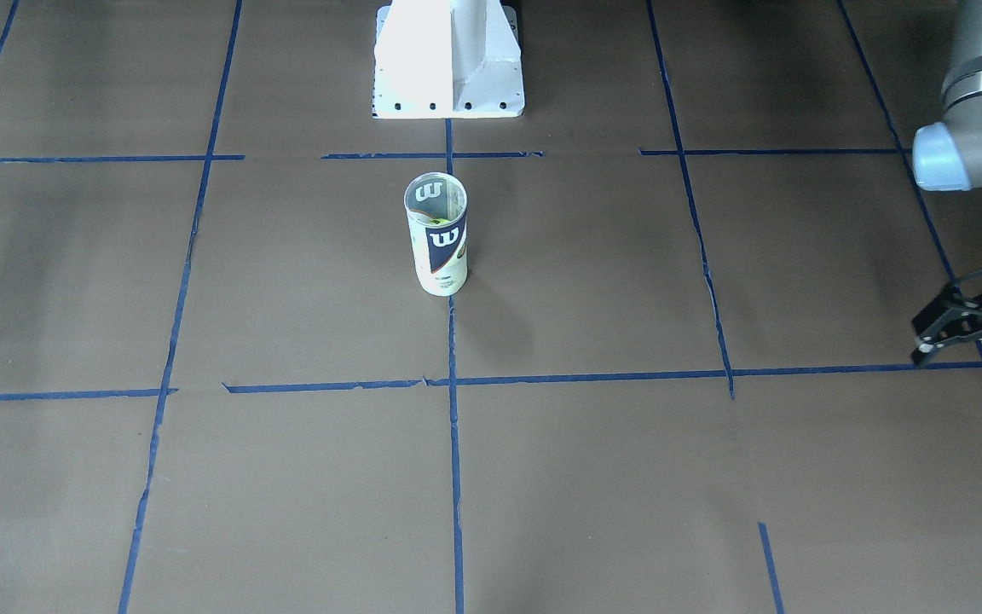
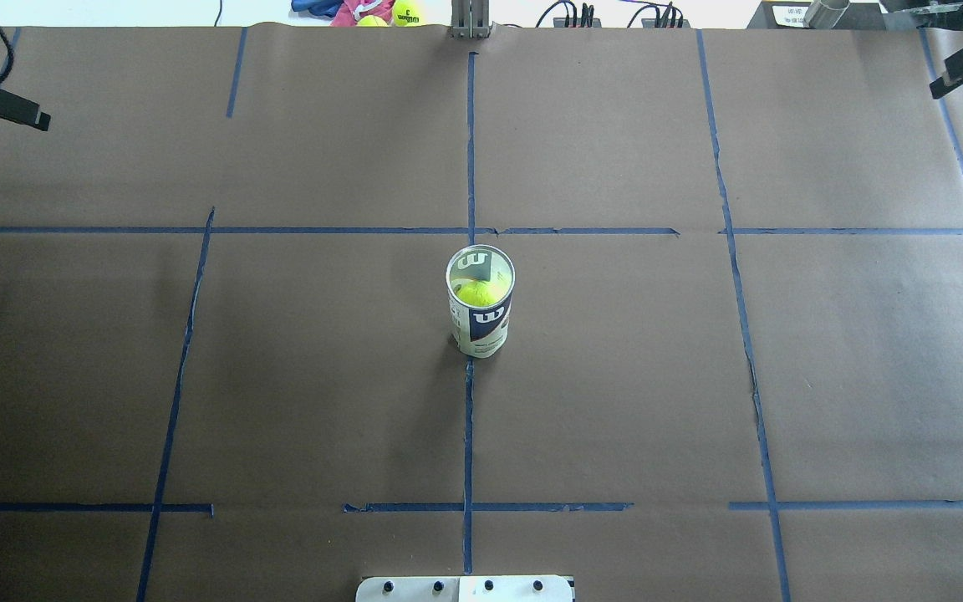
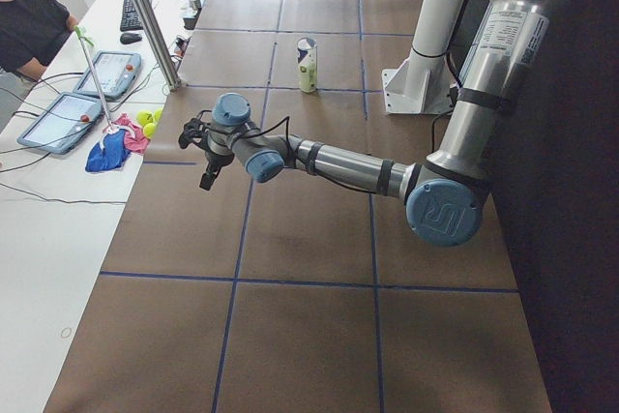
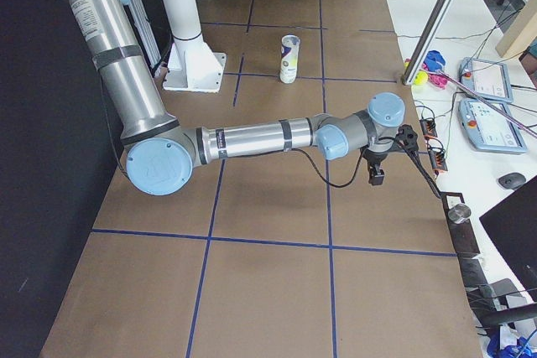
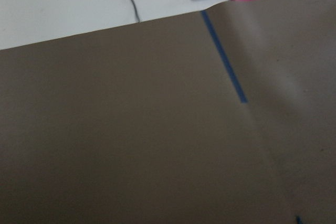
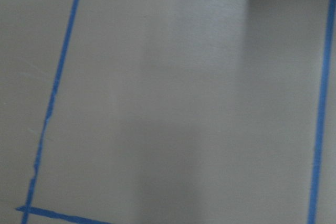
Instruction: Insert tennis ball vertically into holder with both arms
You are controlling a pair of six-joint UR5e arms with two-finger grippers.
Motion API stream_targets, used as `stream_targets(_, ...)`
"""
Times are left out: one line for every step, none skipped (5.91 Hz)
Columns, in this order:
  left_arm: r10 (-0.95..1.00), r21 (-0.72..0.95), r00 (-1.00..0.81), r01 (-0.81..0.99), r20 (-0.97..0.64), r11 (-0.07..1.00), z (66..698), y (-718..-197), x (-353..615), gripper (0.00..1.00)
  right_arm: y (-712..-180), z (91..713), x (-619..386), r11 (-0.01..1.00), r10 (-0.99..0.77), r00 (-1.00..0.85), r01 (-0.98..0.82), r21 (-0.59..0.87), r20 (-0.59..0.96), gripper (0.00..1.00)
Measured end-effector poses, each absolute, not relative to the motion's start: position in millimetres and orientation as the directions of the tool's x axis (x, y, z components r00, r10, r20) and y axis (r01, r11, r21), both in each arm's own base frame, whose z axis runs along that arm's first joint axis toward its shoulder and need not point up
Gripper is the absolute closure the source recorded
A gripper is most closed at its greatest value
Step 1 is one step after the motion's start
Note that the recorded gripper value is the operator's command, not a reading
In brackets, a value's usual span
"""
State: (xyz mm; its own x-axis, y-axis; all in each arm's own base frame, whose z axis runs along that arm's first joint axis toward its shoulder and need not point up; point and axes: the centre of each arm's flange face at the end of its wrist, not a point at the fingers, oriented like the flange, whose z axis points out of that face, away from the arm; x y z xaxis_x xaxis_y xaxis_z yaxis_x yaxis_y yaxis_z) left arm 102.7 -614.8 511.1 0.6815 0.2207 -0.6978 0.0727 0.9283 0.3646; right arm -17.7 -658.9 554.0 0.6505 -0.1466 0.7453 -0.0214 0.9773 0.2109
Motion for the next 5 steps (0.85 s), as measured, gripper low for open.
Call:
stream_targets(0.2,0.311,0.658,0.054,-0.726,0.949,530,-607,62,0.0,-644,606,16,0.98,-0.156,0.663,0.009,0.201,0.732,0.01)
stream_targets(0.162,0.257,0.627,0.063,-0.762,0.964,549,-596,17,0.0,-619,650,42,0.983,-0.151,0.666,0.026,0.18,0.731,0.01)
stream_targets(0.101,0.189,0.607,0.083,-0.789,0.978,569,-578,-16,0.0,-602,664,56,0.987,-0.134,0.658,0.024,0.158,0.741,0.01)
stream_targets(0.056,0.133,0.591,0.087,-0.805,0.987,589,-551,-30,0.0,-595,654,58,0.991,-0.118,0.652,0.028,0.132,0.749,0.01)
stream_targets(0.032,0.098,0.582,0.083,-0.813,0.992,601,-521,-33,0.0,-588,645,57,0.993,-0.114,0.652,0.045,0.111,0.75,0.01)
